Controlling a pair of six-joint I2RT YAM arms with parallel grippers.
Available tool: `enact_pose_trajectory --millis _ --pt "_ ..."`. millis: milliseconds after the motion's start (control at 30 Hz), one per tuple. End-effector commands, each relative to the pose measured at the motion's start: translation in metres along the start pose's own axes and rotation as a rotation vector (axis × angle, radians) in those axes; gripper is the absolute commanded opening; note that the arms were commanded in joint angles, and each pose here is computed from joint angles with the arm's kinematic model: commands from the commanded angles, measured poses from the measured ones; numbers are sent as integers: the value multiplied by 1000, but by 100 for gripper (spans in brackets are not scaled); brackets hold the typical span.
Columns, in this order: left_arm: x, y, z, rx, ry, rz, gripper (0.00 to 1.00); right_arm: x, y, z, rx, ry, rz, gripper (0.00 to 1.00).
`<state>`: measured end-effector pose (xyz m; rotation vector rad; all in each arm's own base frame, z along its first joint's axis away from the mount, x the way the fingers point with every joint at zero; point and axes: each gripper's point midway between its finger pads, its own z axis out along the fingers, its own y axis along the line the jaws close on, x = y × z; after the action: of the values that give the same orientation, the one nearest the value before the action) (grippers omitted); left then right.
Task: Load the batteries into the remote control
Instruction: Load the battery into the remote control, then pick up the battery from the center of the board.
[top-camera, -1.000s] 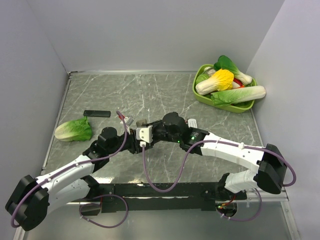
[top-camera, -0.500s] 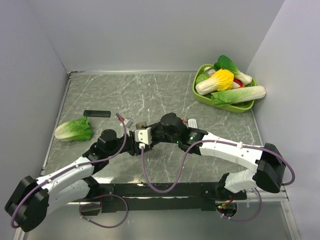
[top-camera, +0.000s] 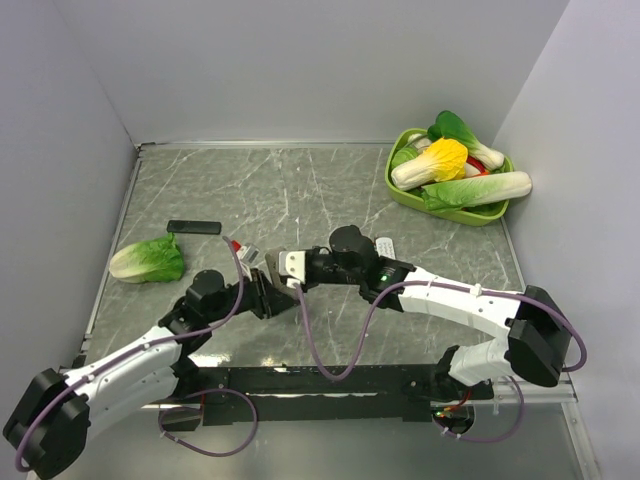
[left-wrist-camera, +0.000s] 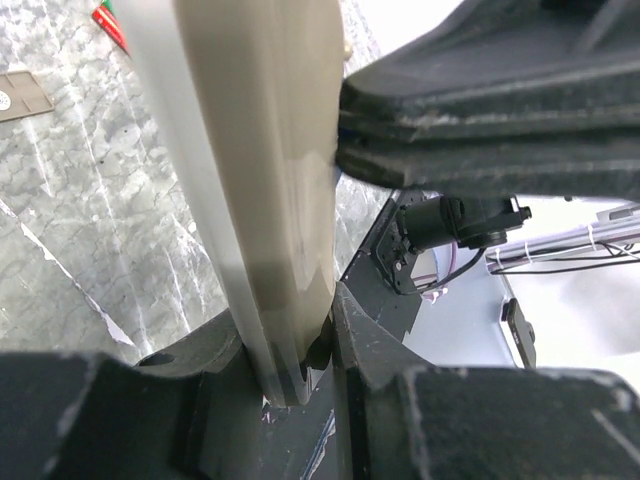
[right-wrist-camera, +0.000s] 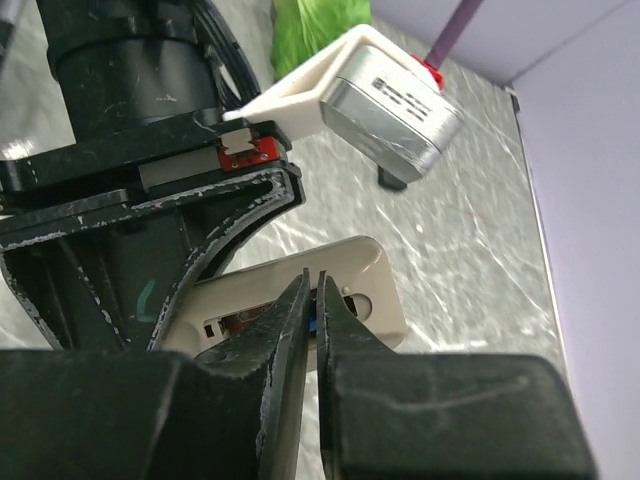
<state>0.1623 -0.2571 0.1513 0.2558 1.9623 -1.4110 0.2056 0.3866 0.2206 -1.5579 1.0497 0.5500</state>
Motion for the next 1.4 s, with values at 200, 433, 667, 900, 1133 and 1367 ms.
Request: enact_pose_trajectory --millis 200,433,667,900,1133,1367 --pt "-64 -84 -26 290 -281 251 2 55 42 4 -92 98 197 8" --pt "-64 -96 -34 344 -296 283 2 74 41 7 -39 132 210 8" --pt "-63 -109 -45 406 -322 310 3 87 29 1 49 59 265 8" --pt "-62 -114 -50 429 -331 323 3 96 27 1 93 35 274 16" --pt "-62 -97 -38 346 -304 292 3 75 11 -8 137 11 281 36" --pt "-56 -48 -16 143 -256 228 2 20 -27 -47 262 -49 368 71"
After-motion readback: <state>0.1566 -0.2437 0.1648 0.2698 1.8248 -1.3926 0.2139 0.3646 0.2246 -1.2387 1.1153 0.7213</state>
